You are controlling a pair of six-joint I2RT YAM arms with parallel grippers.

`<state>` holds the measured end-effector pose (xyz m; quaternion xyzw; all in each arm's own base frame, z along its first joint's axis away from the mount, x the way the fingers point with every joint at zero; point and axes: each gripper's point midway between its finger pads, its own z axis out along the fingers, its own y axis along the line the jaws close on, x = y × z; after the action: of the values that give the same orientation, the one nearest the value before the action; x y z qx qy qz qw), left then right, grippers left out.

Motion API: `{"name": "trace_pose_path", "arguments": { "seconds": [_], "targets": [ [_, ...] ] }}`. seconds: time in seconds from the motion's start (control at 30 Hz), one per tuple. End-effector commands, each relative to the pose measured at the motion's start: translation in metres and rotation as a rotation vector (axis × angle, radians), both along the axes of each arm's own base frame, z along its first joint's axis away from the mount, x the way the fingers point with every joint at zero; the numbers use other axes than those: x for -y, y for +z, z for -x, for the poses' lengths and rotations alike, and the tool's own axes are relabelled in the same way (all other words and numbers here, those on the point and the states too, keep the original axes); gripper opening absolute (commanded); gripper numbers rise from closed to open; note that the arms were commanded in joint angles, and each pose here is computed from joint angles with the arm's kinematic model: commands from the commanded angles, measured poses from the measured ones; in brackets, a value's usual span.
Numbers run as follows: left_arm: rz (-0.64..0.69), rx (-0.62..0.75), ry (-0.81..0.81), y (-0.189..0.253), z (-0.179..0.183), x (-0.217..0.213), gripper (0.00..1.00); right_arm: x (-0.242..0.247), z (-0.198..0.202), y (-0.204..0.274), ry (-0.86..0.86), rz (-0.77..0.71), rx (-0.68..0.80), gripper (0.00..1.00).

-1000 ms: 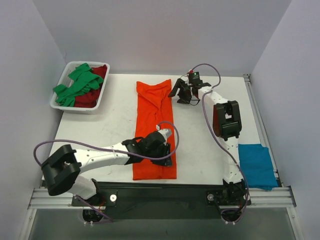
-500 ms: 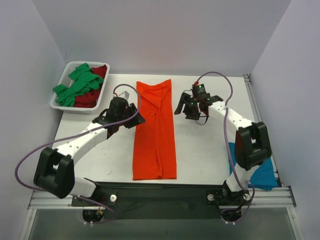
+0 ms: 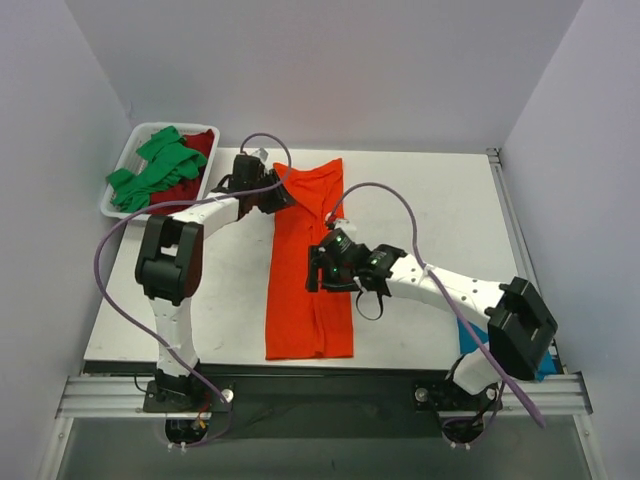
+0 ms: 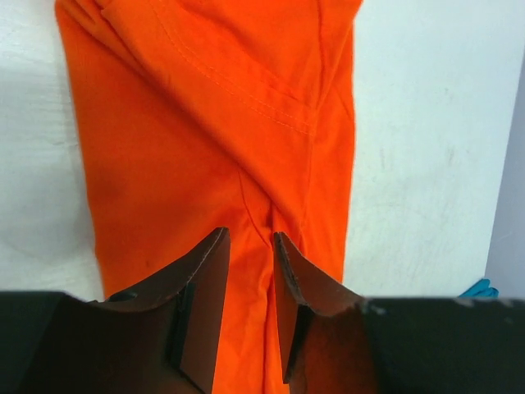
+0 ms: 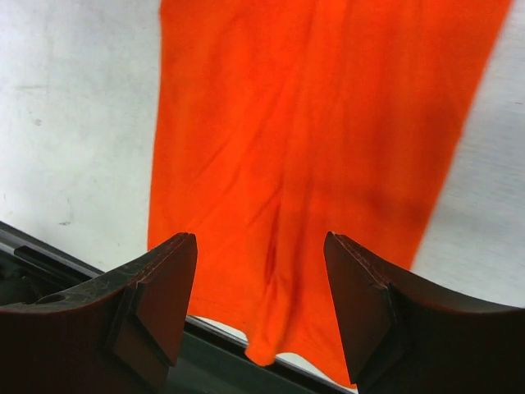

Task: Fold and stack the t-shirts
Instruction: Rotate the tshirt 90 degrees

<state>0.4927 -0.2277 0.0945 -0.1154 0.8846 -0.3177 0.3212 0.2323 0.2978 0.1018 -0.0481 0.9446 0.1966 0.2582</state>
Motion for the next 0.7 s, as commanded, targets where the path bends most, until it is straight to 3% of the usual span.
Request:
{"name": "trace_pose_path", "arguments": {
  "seconds": [0.0, 0.3, 0.43, 0.67],
  "targets": [
    [0.015, 0.021, -0.041, -0.002, -0.019, 0.004, 0.38, -0.017, -0.004, 0.005, -0.026, 0.038, 0.058, 0.64],
    [-0.035, -0.087, -0.044, -0.058, -0.026, -0.011, 0.36, -0.083, 0.031, -0.026, 0.151, 0.179, 0.128, 0.64],
    [-0.028, -0.098, -0.045, -0.062, -0.026, -0.011, 0.36, -0.090, 0.045, -0.058, 0.167, 0.274, 0.106, 0.64],
    [-0.032, -0.093, -0.041, -0.061, -0.037, -0.013, 0.36, -0.094, 0.079, -0.080, 0.178, 0.311, 0.048, 0.60]
  ]
}}
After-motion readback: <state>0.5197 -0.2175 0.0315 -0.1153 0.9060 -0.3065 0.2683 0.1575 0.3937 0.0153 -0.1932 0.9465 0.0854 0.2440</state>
